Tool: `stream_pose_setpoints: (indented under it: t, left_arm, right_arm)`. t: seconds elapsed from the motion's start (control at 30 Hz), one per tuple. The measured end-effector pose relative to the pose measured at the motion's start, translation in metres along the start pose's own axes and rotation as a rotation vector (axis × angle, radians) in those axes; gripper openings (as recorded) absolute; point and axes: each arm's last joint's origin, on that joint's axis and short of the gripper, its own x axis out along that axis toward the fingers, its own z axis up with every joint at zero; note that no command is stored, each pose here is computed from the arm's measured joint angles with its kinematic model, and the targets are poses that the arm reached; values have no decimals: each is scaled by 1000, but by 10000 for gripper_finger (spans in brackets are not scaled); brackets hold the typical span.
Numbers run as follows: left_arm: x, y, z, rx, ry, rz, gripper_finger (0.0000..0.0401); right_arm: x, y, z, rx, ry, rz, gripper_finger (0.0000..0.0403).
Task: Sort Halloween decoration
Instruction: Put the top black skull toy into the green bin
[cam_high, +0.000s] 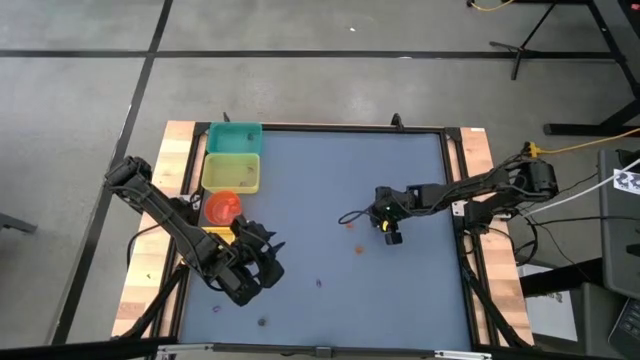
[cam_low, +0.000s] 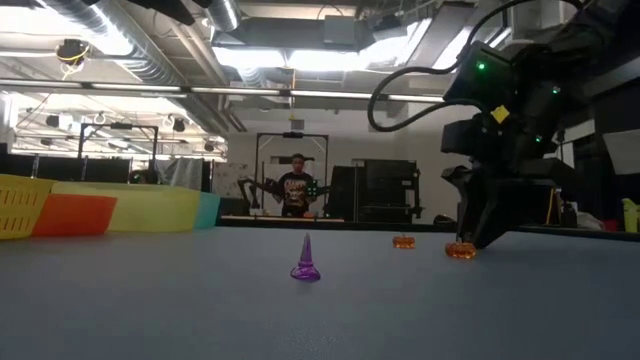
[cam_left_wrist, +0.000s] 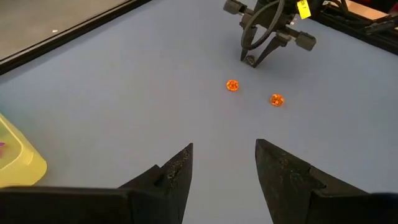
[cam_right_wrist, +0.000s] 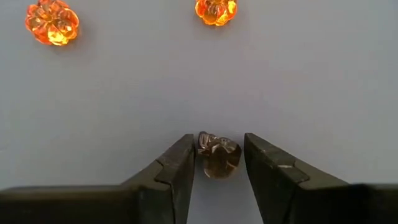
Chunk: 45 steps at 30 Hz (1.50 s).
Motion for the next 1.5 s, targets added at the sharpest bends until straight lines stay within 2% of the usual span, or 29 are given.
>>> stream_pose_setpoints:
  t: [0.33, 0.5, 0.67, 0.87, 1.07, 1.17, 1.33, 1.5]
  left_arm:
    - [0, 0, 0, 82, 0, -1, 157]
    - [0, 0, 0, 142, -1, 0, 157]
    - [5, 1, 4, 178, -3, 14, 157]
    - [20, 2, 17, 85, -25, 29, 157]
    - [40, 6, 35, -143, -28, 44, 157]
    - [49, 11, 41, -213, 12, 50, 157]
    - [59, 17, 49, -276, 36, 70, 157]
    - [68, 18, 59, -332, 6, 47, 157]
  right_arm:
    - [0, 0, -1, 0, 5, 3, 78]
    - [0, 0, 0, 1, 6, 3, 81]
    - [-3, -3, 13, 0, -25, 10, 92]
    - [-15, -11, 45, -7, -156, -31, 85]
    - [-31, -19, 82, -19, -400, -91, 87]
    - [-40, -23, 99, -26, -531, -123, 87]
    - [-57, -27, 120, -37, -744, -175, 87]
    - [-68, -29, 130, -48, -889, -211, 87]
